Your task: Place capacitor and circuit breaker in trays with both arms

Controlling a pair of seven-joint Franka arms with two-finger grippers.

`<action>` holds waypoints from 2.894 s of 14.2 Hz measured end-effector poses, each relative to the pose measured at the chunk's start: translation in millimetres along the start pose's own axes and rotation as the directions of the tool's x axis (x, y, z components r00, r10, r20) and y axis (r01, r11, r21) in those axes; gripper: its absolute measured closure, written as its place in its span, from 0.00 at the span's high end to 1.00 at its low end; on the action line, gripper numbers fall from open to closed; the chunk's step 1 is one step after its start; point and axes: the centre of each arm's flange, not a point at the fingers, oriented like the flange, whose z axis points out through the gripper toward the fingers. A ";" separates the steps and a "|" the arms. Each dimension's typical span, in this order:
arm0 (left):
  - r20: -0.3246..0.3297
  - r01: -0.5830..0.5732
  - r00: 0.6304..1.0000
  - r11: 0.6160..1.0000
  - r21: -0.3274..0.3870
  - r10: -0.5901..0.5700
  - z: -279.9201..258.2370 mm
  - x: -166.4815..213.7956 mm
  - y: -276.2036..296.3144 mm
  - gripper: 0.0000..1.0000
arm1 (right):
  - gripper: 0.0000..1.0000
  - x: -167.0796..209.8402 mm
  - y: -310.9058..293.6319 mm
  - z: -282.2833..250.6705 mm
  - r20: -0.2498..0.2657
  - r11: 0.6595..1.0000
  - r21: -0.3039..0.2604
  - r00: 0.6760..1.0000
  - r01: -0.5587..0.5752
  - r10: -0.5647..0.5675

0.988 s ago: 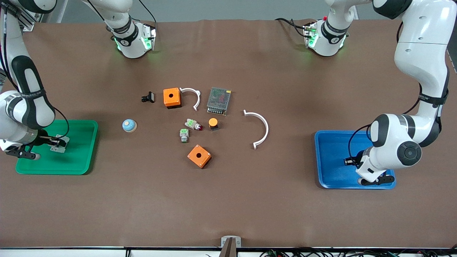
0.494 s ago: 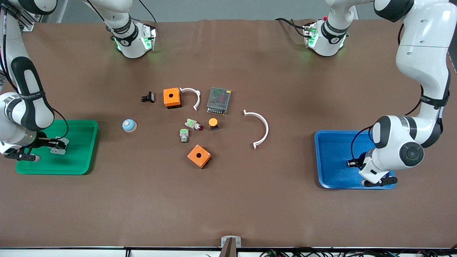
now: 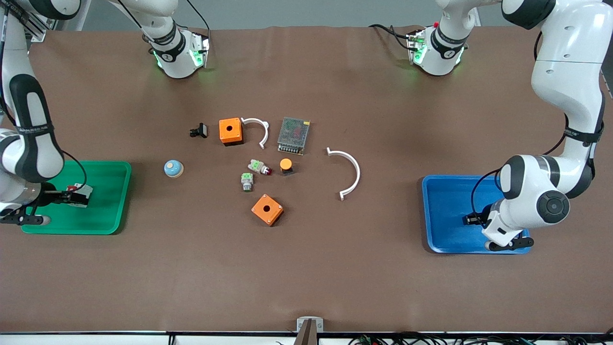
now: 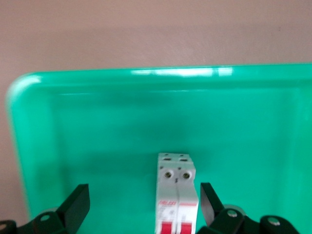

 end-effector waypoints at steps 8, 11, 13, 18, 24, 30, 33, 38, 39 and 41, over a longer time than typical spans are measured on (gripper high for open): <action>-0.001 -0.012 1.000 0.999 -0.034 0.012 -177.5 -55.5 -38.5 0.99 | 1.00 27.9 -108.8 -127.6 0.099 0.999 0.001 0.994 -0.034 0.034; -0.015 0.000 1.000 0.998 -0.070 -0.001 -242.1 -91.3 -37.9 1.00 | 1.00 16.8 -144.5 -158.7 0.124 1.000 -0.001 0.992 -0.007 0.007; -0.030 0.000 1.000 0.997 -0.074 -0.003 -282.9 -115.1 -46.2 0.99 | 1.00 3.3 -163.5 -190.3 0.127 1.000 0.000 0.992 0.018 -0.017; -0.049 0.001 0.999 0.998 -0.064 -0.004 -361.2 -151.5 -51.5 1.00 | 1.00 -34.5 -188.8 -261.2 0.105 0.999 0.000 0.993 0.051 -0.051; -0.130 -0.003 0.991 0.998 -0.070 -0.006 -404.3 -154.2 -52.6 1.00 | 1.00 -59.8 -213.7 -300.0 0.072 0.999 -0.007 0.997 0.038 -0.037; -0.126 -0.009 0.992 0.997 -0.071 0.000 -402.1 -151.6 -49.2 1.00 | 1.00 -60.8 -207.6 -303.0 0.063 1.000 -0.010 0.998 0.020 -0.020; -0.120 -0.007 0.993 0.997 -0.072 -0.002 -398.7 -149.2 -50.4 1.00 | 1.00 -60.5 -206.4 -304.8 0.057 1.000 -0.011 0.998 0.018 -0.018; -0.118 -0.006 0.993 0.997 -0.073 -0.002 -397.8 -148.5 -50.6 1.00 | 1.00 -59.8 -203.8 -305.5 0.049 1.000 -0.013 0.999 -0.004 0.004; -0.118 -0.007 0.993 0.997 -0.073 -0.002 -397.8 -148.5 -50.6 1.00 | 1.00 -60.2 -204.7 -305.9 0.049 1.000 -0.012 0.999 -0.002 0.003; -0.118 -0.007 0.993 0.997 -0.073 -0.002 -397.7 -148.4 -50.6 1.00 | 1.00 -66.7 -205.8 -309.6 0.053 1.000 -0.011 0.999 0.000 0.001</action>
